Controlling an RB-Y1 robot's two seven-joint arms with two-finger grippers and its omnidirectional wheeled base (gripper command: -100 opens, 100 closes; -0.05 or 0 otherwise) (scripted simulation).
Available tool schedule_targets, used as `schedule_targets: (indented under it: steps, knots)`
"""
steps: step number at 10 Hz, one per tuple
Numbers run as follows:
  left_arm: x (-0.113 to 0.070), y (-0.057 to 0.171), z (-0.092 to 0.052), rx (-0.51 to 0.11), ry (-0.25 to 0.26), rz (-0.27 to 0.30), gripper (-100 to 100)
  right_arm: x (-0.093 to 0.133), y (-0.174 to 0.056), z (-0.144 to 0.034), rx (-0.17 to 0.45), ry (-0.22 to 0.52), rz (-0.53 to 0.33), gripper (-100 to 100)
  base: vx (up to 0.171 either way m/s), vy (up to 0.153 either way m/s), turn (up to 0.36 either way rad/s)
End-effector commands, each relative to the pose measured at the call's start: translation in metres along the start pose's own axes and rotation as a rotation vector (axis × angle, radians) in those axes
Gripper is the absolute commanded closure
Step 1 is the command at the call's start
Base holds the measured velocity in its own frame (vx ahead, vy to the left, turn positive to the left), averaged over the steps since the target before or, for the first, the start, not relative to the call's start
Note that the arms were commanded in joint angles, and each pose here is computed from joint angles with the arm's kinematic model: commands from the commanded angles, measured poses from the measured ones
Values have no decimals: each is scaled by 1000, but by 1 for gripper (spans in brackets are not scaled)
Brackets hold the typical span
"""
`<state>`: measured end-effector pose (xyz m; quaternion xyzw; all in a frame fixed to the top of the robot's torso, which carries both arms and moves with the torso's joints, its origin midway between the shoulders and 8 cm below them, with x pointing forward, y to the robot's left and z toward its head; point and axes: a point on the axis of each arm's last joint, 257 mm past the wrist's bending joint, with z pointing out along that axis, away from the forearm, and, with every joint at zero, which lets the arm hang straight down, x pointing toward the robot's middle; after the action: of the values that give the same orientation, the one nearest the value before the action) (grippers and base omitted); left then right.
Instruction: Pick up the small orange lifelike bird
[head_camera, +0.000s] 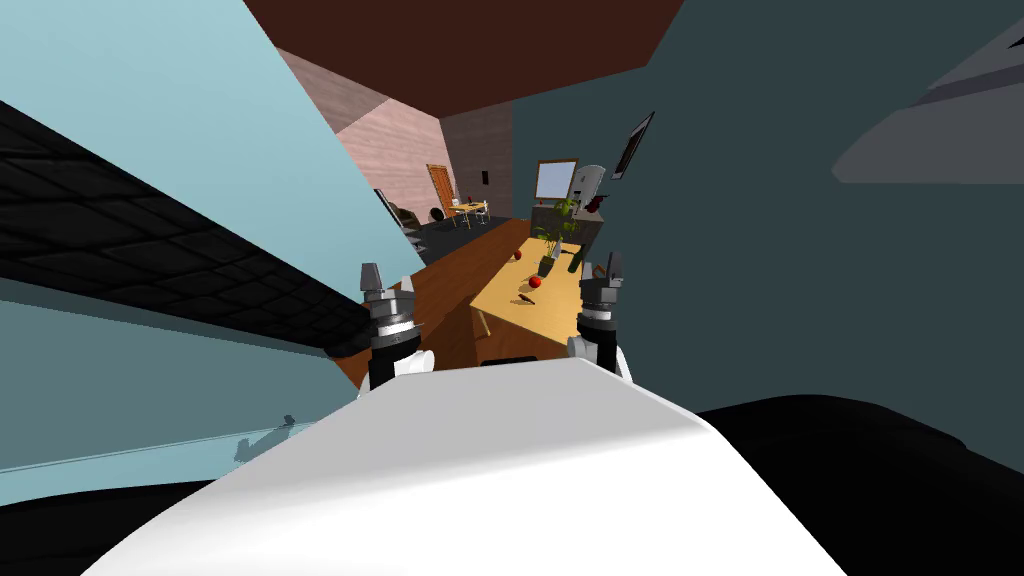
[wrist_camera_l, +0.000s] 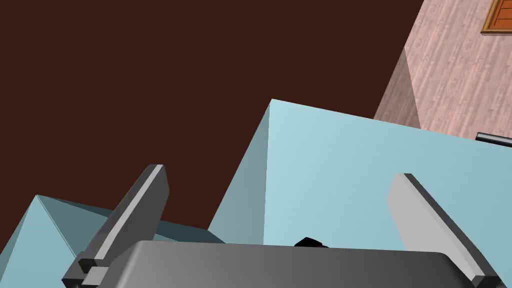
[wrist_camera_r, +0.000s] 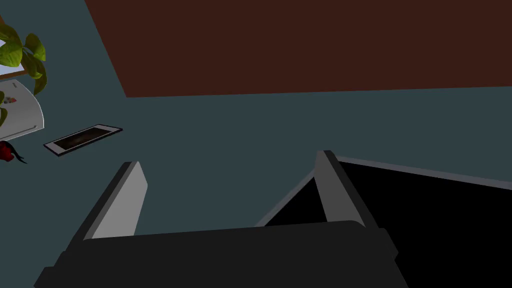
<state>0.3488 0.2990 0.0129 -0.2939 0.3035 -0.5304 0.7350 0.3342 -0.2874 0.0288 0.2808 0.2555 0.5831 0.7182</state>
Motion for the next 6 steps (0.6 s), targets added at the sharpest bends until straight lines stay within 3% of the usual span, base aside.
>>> schedule_targets:
  steps: [1,6]
  knots:
    - [0,0,0,0,0,0,0,7,1,1,-3,43,-13,-100,-24,12,42]
    - [0,0,0,0,0,0,0,34,-5,-3,6,197,-55,-100,-79,40,60]
